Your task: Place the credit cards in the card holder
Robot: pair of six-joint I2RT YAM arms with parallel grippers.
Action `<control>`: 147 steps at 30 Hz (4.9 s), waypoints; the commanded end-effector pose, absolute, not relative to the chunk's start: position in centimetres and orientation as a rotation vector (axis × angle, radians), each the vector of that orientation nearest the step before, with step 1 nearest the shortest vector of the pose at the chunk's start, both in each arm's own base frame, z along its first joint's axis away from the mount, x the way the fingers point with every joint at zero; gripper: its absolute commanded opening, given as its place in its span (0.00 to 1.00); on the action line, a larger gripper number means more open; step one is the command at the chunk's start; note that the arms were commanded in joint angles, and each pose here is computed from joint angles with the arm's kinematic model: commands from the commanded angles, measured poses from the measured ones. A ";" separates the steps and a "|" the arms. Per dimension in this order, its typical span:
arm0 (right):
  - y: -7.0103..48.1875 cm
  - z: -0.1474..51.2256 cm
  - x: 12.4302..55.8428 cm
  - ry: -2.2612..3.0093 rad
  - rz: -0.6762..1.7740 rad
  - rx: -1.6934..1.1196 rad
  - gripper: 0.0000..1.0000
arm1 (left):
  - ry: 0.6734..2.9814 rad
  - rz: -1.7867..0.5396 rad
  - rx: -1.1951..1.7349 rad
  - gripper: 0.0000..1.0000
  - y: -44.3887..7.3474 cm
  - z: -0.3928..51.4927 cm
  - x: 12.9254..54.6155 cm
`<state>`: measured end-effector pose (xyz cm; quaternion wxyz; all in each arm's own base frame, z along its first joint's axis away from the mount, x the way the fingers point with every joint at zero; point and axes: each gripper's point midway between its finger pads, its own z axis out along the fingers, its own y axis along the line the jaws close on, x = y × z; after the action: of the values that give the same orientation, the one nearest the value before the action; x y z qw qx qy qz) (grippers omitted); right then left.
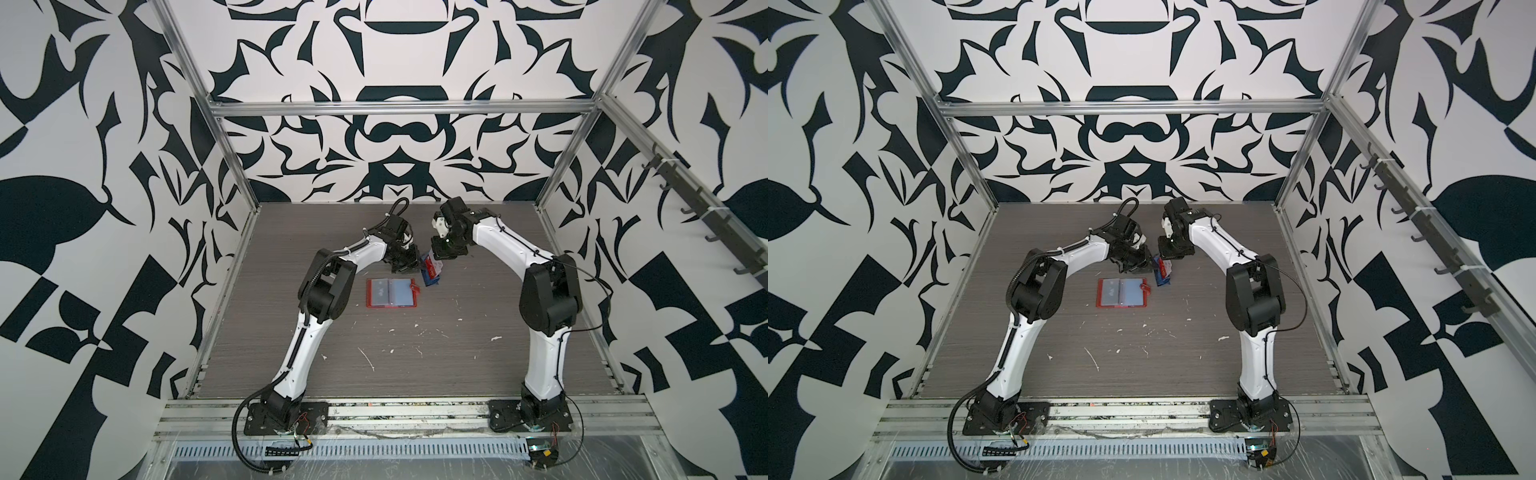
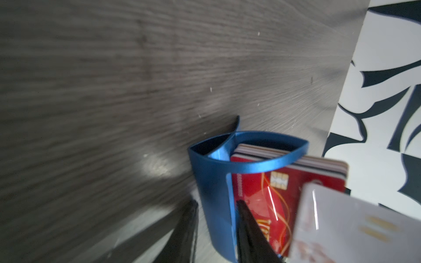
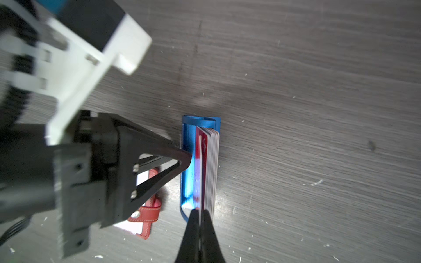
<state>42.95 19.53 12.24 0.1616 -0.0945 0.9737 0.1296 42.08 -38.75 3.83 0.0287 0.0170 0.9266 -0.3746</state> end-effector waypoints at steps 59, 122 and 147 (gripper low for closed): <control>32.8 8.8 34.9 2.696 1.209 -0.216 0.00 | 2.897 -0.967 -0.233 0.24 -19.1 1.2 33.2; 33.3 8.4 35.1 2.677 1.208 -0.273 0.00 | 2.939 -0.879 -0.254 0.17 -18.6 -0.3 34.1; 33.4 6.9 36.0 2.688 1.194 -0.235 0.00 | 2.958 -0.853 -0.248 0.16 -18.3 -0.6 34.0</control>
<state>35.23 33.08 5.58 0.0738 -0.0754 0.9097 0.4016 35.39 -20.02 2.21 0.0595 -0.0618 0.9407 -0.3281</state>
